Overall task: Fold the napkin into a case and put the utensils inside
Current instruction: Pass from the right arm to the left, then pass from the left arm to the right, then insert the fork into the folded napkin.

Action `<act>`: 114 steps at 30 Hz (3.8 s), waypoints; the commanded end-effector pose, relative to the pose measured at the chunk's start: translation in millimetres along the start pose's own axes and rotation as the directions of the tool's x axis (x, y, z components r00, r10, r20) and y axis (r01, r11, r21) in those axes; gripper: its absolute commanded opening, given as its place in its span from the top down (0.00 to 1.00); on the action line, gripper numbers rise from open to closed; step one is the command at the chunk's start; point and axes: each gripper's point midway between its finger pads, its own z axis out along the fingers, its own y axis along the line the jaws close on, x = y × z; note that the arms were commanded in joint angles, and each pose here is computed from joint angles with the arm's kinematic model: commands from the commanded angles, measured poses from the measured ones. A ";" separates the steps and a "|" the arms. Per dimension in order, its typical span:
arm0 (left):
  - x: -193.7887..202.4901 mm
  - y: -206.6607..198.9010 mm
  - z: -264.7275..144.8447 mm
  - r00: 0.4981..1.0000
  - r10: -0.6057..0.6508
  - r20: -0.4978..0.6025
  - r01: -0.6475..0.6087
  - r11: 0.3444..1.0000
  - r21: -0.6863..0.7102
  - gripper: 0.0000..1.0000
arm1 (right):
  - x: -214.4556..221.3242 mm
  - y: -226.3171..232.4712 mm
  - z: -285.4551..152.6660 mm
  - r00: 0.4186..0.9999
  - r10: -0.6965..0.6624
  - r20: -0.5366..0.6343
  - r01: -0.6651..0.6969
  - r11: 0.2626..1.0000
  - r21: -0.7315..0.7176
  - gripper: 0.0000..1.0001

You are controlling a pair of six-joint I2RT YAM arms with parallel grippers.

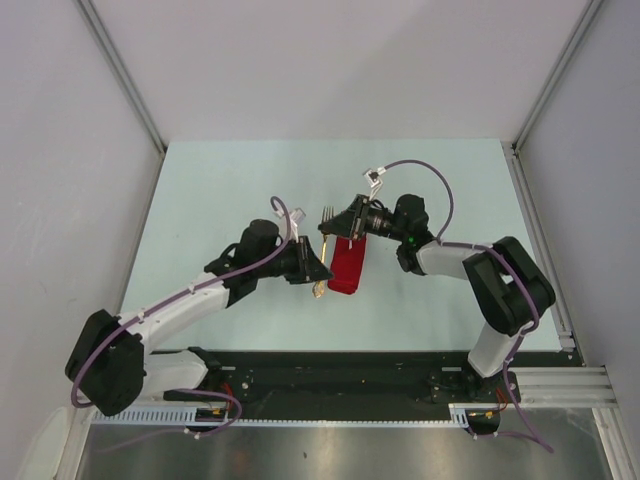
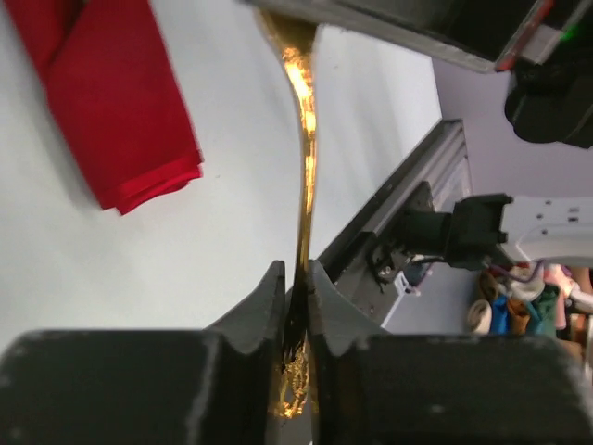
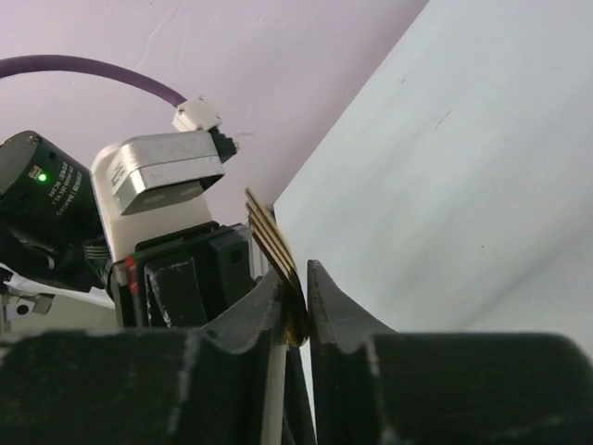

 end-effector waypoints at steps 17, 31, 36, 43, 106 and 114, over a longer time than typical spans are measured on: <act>-16.9 -37.9 -7.1 0.998 0.058 0.034 -0.062 0.990 0.129 1.00 | -33.0 -2.9 -16.2 0.914 -0.366 -0.174 0.379 0.924 0.048 0.68; -12.3 -52.7 -9.9 1.000 -0.012 0.018 0.006 0.964 0.265 1.00 | -37.9 16.0 -34.7 0.908 -0.391 -0.154 0.391 0.920 -0.027 0.67; -14.0 -39.2 -3.0 1.000 -0.012 0.005 0.010 0.982 0.190 0.90 | -39.3 8.8 -38.4 0.909 -0.385 -0.158 0.384 0.923 -0.041 1.00; -55.9 14.3 -22.4 0.959 -0.034 0.280 0.083 0.983 -0.163 0.25 | -88.4 -48.9 -59.5 0.858 -0.496 -0.136 0.508 0.858 0.078 1.00; 42.4 86.7 90.3 0.972 -0.236 -0.021 0.230 0.961 -0.152 1.00 | -52.5 -179.7 -50.7 0.837 -0.408 -0.365 0.450 0.892 0.034 1.00; 42.9 88.7 91.3 0.972 -0.236 -0.017 0.231 0.961 -0.153 1.00 | -30.9 -175.0 -45.9 0.839 -0.368 -0.401 0.401 0.916 -0.003 1.00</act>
